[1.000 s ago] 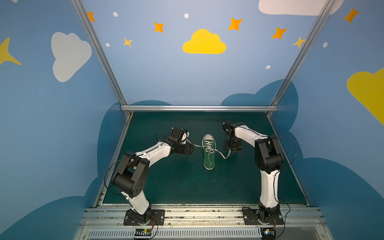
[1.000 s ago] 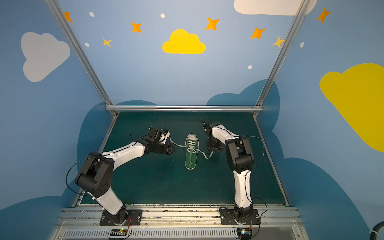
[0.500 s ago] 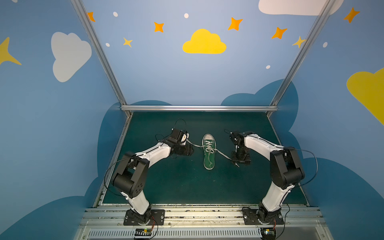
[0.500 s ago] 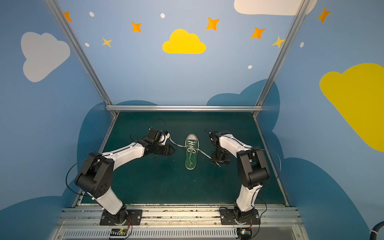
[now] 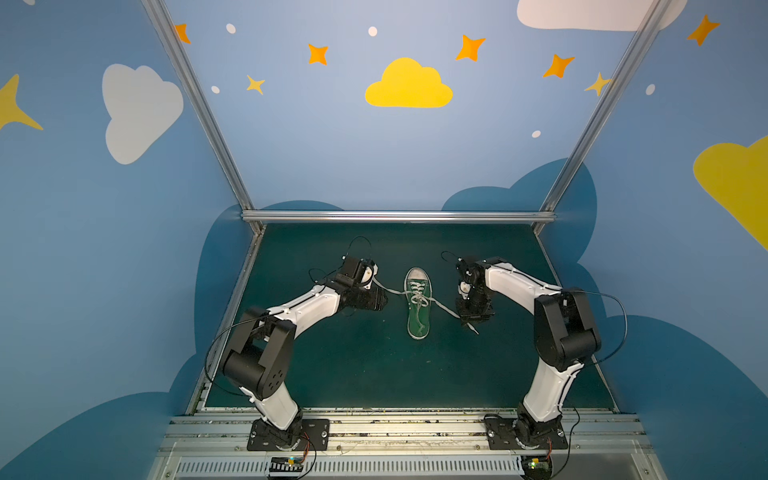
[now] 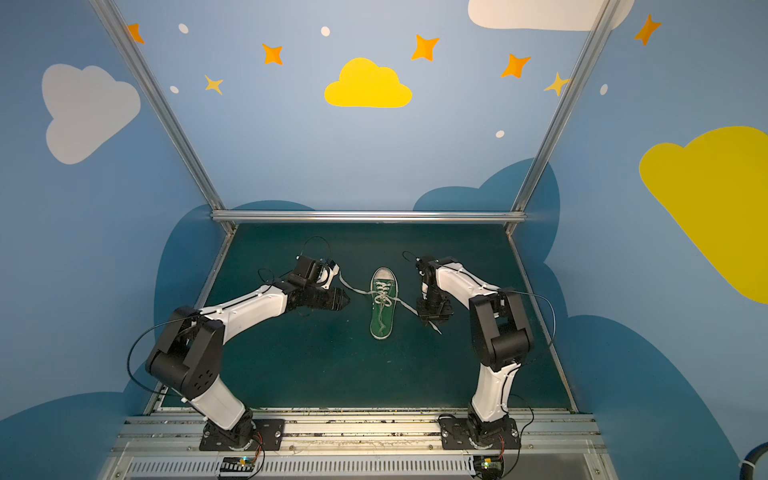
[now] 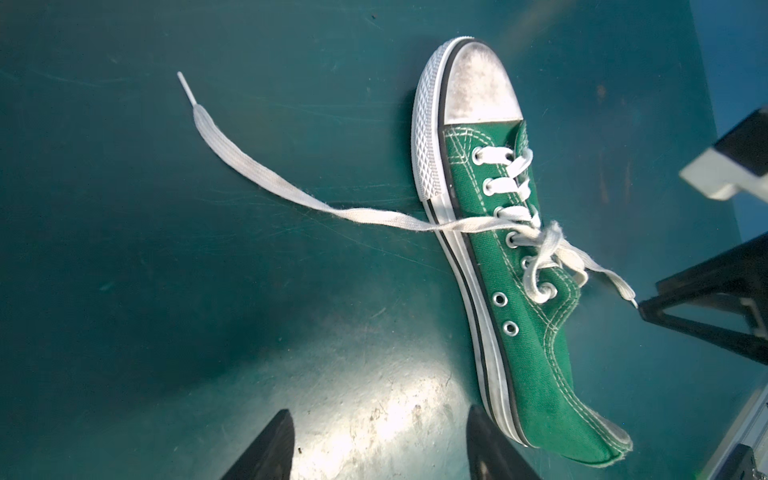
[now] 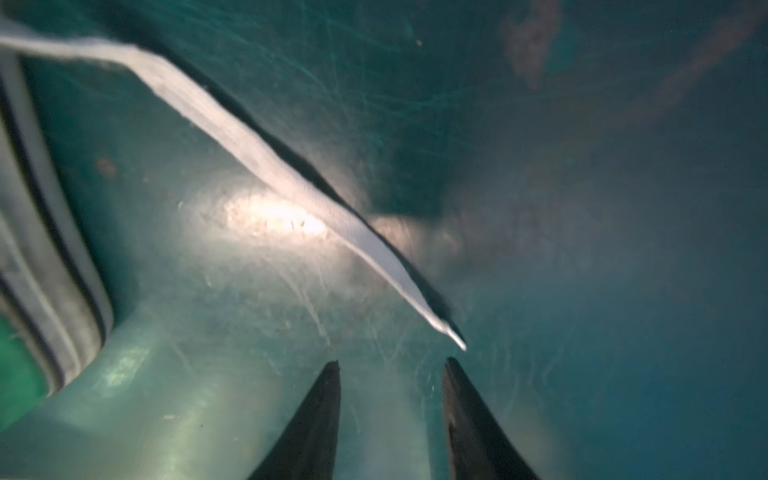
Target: Tie the shoes
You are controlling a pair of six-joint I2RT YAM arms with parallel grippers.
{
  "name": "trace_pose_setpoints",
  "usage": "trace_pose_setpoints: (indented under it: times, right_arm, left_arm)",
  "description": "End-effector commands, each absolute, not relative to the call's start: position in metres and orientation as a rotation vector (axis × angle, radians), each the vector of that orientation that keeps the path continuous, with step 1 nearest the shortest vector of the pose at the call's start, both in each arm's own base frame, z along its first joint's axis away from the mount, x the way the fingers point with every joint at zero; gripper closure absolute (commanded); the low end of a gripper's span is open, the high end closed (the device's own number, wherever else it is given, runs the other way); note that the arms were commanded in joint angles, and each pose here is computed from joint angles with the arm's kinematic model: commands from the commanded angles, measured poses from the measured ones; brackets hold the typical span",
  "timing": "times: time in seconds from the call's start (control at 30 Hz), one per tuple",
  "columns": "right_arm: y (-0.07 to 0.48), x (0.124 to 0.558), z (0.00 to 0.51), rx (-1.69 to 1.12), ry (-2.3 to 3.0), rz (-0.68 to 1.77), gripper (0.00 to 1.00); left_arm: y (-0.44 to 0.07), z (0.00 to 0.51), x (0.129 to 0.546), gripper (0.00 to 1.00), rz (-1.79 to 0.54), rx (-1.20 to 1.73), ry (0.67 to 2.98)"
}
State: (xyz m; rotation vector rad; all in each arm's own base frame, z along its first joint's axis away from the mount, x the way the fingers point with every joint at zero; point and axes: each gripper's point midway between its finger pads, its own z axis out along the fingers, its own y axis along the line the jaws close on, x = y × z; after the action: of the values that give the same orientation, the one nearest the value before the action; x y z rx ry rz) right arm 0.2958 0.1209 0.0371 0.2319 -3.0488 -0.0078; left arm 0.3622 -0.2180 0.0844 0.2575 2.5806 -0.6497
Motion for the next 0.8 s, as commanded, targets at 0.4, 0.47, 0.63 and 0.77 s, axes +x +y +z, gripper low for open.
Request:
trace_pose_setpoints:
  times: [0.4, 0.47, 0.63, 0.77]
  right_arm:
    - [0.107, 0.298, 0.018, 0.202, -2.997, 0.036, 0.68]
    - [0.106, 0.296, 0.015, 0.196, -2.993, 0.039, 0.69]
    - [0.106, 0.291, 0.009, 0.193, -2.966, 0.028, 0.76]
    - [0.11, 0.286, 0.013, 0.17, -2.968, 0.013, 0.95]
  left_arm:
    - [-0.221, 0.09, 0.363, 0.34, -0.671, 0.257, 2.577]
    - [-0.222, 0.089, 0.362, 0.35, -0.671, 0.26, 2.579]
    - [-0.224, 0.089, 0.361, 0.35, -0.671, 0.268, 2.583]
    - [-0.226, 0.094, 0.359, 0.35, -0.677, 0.273, 2.573]
